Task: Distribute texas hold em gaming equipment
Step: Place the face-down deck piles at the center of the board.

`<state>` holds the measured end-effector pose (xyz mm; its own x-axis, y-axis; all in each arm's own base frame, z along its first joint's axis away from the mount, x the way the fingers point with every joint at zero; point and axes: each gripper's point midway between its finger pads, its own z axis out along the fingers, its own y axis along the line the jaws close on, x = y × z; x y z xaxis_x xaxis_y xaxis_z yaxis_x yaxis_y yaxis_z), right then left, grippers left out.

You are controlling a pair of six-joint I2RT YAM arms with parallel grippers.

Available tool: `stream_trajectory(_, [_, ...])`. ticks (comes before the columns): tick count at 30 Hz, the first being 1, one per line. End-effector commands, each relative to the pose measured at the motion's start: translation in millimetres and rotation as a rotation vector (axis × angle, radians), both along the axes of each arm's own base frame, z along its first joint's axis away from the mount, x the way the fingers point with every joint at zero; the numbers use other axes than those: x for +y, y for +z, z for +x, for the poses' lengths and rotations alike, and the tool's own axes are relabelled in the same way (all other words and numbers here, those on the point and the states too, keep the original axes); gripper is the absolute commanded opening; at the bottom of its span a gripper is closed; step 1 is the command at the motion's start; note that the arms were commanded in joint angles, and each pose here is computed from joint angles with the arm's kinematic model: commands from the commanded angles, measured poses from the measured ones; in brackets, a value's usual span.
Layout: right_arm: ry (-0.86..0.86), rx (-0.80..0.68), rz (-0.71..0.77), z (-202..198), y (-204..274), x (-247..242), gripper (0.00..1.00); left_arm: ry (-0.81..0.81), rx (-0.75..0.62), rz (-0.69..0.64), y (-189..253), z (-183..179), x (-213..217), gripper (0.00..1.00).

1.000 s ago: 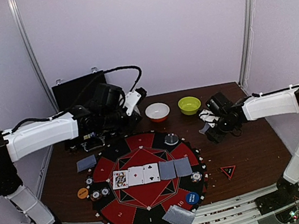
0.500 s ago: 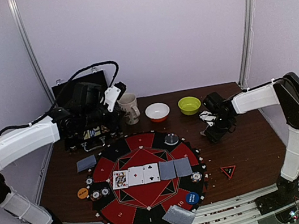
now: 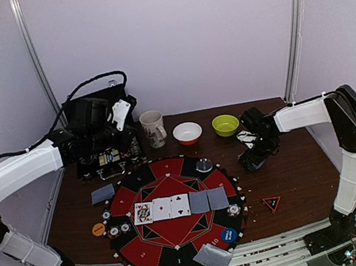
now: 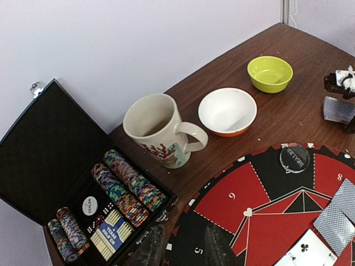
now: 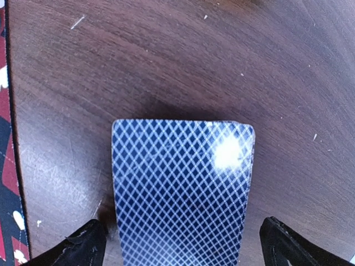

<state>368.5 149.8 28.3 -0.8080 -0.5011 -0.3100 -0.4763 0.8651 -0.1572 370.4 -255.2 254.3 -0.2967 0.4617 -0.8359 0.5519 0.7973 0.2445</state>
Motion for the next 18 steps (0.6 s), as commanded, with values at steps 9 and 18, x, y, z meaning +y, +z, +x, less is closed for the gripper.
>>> stream_trajectory(9, [0.11, -0.535, 0.328, 24, 177, 27, 1.0, 0.492, -0.014, -0.181, -5, 35, 154, 0.29])
stream_trajectory(18, [-0.32, -1.127, 0.526, -1, 258, -102, 1.0, 0.985, -0.352, -0.293, -12, -16, 278, 0.91])
